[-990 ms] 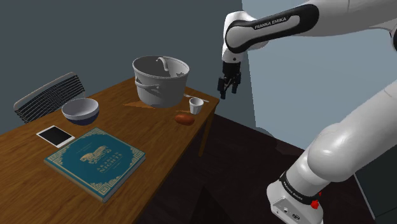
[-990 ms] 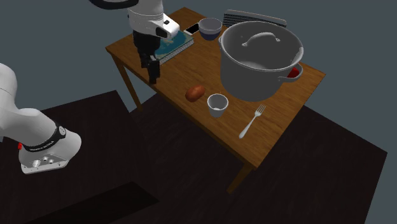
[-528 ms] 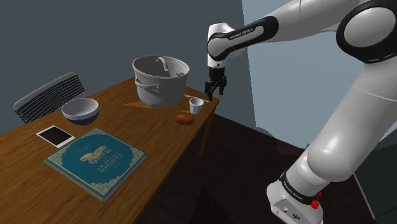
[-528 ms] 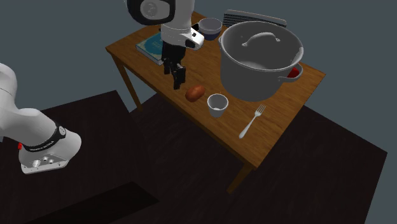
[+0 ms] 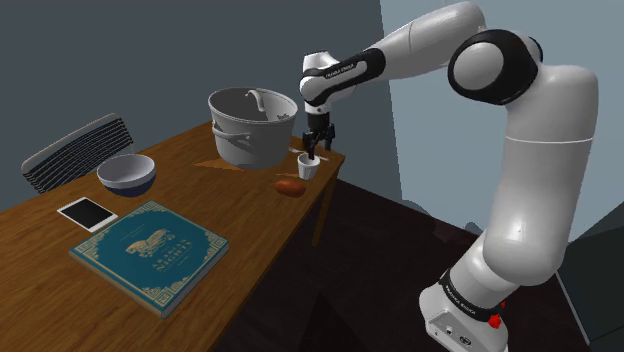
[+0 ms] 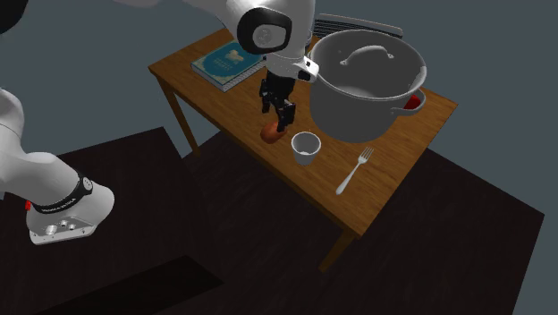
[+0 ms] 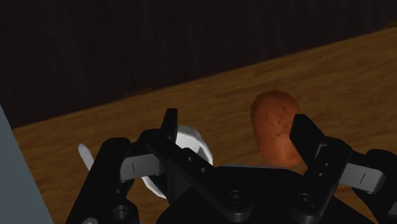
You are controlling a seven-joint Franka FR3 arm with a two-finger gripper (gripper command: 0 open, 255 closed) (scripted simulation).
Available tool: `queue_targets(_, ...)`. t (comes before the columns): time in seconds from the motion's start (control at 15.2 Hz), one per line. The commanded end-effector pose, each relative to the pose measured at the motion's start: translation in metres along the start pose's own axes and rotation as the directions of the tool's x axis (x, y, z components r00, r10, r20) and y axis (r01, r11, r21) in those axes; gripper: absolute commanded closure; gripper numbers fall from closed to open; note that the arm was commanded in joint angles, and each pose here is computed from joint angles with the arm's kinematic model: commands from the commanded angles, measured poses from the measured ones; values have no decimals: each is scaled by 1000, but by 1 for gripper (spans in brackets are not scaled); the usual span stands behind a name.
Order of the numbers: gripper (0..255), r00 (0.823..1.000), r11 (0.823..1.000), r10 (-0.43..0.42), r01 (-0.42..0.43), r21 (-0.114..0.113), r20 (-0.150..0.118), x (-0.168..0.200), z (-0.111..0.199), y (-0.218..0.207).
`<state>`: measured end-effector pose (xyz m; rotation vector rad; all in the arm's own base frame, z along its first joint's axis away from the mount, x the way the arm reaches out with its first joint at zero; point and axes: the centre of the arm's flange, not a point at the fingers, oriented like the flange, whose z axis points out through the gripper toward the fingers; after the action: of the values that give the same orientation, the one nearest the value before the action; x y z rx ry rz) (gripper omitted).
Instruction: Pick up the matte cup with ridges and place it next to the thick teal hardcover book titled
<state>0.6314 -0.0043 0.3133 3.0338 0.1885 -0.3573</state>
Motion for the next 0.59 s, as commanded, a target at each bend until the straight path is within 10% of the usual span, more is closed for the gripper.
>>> queue_targets(0.0, 0, 1000, 1000, -4, 4, -6, 3, 25, 11, 0)
queue_targets(0.53, 0, 1000, 999, -18, 18, -29, 12, 115, 48, 6)
